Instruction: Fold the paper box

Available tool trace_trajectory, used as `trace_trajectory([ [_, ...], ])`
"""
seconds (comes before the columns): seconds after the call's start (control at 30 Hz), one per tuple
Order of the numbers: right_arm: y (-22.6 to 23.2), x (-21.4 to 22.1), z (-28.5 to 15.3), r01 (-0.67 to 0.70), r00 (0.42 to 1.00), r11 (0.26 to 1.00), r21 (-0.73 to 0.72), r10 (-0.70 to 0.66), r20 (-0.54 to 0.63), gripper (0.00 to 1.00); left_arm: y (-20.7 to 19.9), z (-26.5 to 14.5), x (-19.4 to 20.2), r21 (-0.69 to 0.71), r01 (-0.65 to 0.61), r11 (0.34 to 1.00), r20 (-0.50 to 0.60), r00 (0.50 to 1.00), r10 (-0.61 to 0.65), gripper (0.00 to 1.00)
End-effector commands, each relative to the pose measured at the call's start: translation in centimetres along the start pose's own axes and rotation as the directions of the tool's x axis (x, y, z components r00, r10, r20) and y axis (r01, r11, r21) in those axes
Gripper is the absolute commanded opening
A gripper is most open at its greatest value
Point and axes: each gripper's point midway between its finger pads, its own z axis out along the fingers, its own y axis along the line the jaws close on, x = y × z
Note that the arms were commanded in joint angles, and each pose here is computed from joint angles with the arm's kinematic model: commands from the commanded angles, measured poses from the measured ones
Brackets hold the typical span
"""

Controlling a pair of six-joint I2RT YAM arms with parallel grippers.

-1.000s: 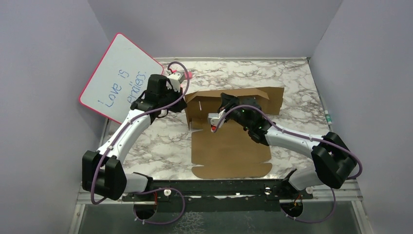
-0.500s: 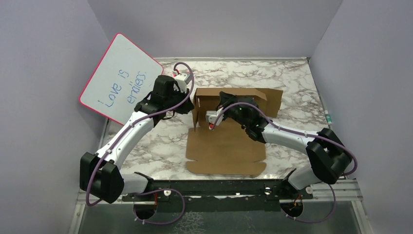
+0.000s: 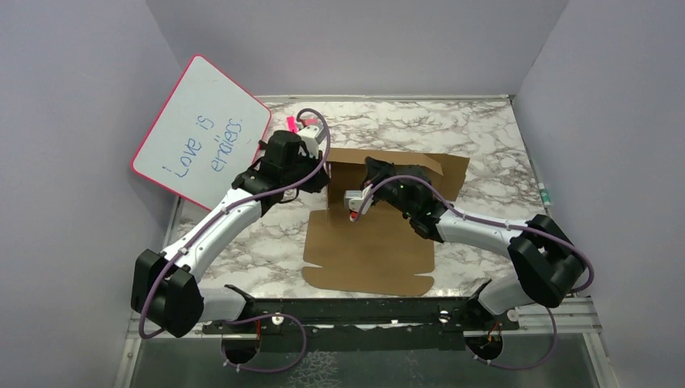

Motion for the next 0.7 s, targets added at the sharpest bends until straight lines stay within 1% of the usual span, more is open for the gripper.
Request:
trace_trajectory([
  [0.0,-0.5,-3.2,-0.9,0.04,0.99,0.998,0.042,-0.046,0.134,0.02,-1.5,1.0,0.0,0.039,0.031,0.999,0.094,0.995,-0.035,0.01],
  [0.17,0.6,-3.6,-1.7,0.085,0.988,0.996,0.031,-0.088,0.126,0.02,-2.1,1.5,1.9,0.044,0.061,0.997,0.12,0.991,-0.066,0.01],
  [0.27,0.9,-3.8,-2.0,0.121,0.986,0.992,0.03,-0.123,0.114,0.02,-2.5,1.5,2.6,0.06,0.064,0.996,0.136,0.988,-0.071,0.03],
  [0.4,1.4,-4.4,-2.4,0.163,0.981,0.986,0.028,-0.165,0.101,0.02,-1.9,1.3,4.0,0.042,0.08,0.996,0.134,0.987,-0.085,0.06],
  [0.47,1.6,-4.3,-2.5,0.162,0.982,0.987,0.021,-0.163,0.096,0.02,-1.7,1.1,4.5,0.036,0.085,0.996,0.132,0.987,-0.089,0.11],
  [0.57,2.0,-4.1,-2.6,0.164,0.983,0.986,0.009,-0.164,0.084,0.02,-1.5,0.6,4.2,0.02,0.072,0.997,0.133,0.988,-0.074,0.19],
  [0.67,2.1,-3.9,-2.6,0.163,0.984,0.987,0.005,-0.163,0.073,0.02,-1.4,-0.4,3.3,-0.013,0.045,0.999,0.131,0.99,-0.043,0.33],
])
